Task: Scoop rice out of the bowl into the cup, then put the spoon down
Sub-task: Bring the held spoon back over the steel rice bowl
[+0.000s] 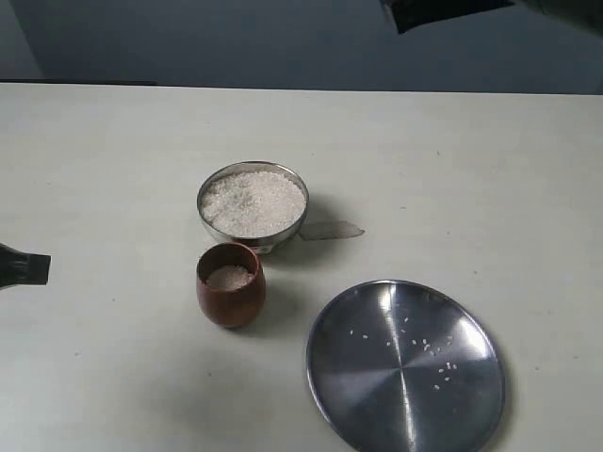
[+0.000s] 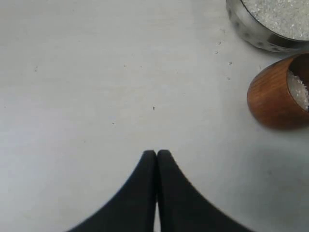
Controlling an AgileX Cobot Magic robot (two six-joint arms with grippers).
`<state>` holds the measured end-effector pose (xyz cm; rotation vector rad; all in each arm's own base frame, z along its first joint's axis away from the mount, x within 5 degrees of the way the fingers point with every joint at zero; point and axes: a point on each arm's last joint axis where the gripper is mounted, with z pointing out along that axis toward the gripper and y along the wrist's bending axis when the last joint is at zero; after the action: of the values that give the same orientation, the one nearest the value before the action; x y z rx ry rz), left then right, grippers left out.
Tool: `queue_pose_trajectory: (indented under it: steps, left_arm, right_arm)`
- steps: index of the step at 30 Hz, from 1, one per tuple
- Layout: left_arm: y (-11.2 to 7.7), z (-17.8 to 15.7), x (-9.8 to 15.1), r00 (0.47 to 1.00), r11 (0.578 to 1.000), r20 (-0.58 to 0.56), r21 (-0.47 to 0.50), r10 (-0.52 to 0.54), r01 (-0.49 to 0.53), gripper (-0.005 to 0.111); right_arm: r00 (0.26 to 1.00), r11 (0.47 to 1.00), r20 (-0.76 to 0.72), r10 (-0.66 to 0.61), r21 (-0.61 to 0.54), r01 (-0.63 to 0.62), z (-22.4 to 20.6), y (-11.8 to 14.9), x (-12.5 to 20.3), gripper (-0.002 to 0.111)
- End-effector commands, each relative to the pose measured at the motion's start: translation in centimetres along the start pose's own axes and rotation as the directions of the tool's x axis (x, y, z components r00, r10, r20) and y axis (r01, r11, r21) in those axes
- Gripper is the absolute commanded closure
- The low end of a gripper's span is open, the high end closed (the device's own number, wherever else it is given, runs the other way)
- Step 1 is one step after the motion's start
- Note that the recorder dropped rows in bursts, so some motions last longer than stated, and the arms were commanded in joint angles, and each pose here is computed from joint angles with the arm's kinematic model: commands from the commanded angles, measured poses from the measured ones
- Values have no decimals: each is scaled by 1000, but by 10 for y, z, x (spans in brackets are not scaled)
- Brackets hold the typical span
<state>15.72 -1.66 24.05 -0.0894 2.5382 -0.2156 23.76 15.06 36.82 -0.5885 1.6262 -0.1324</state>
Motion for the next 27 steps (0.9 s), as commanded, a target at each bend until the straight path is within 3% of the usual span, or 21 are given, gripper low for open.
queue_pose_trajectory:
  steps: [1, 8, 14, 20, 27]
  left_arm:
    - [0, -1, 1, 1000, 1000, 8, -2, 7, -7, 106]
    - [0, -1, 1, 1000, 1000, 8, -2, 7, -7, 106]
    - [0, -1, 1, 1000, 1000, 8, -2, 7, -7, 106]
    - [0, -1, 1, 1000, 1000, 8, -2, 7, -7, 106]
    - [0, -1, 1, 1000, 1000, 8, -2, 7, -7, 106]
  right_arm:
    - [999, 999, 40, 26, -24, -25, 2, 7, 9, 109]
    - [987, 988, 113, 118, -114, -105, 1, 18, 13, 109]
    - [983, 984, 131, 127, -145, -108, 0, 23, 17, 109]
    - [981, 965, 143, 131, -245, -94, -2, 35, 23, 109]
    - [984, 944, 50, 172, -293, -150, 1, 32, 34, 109]
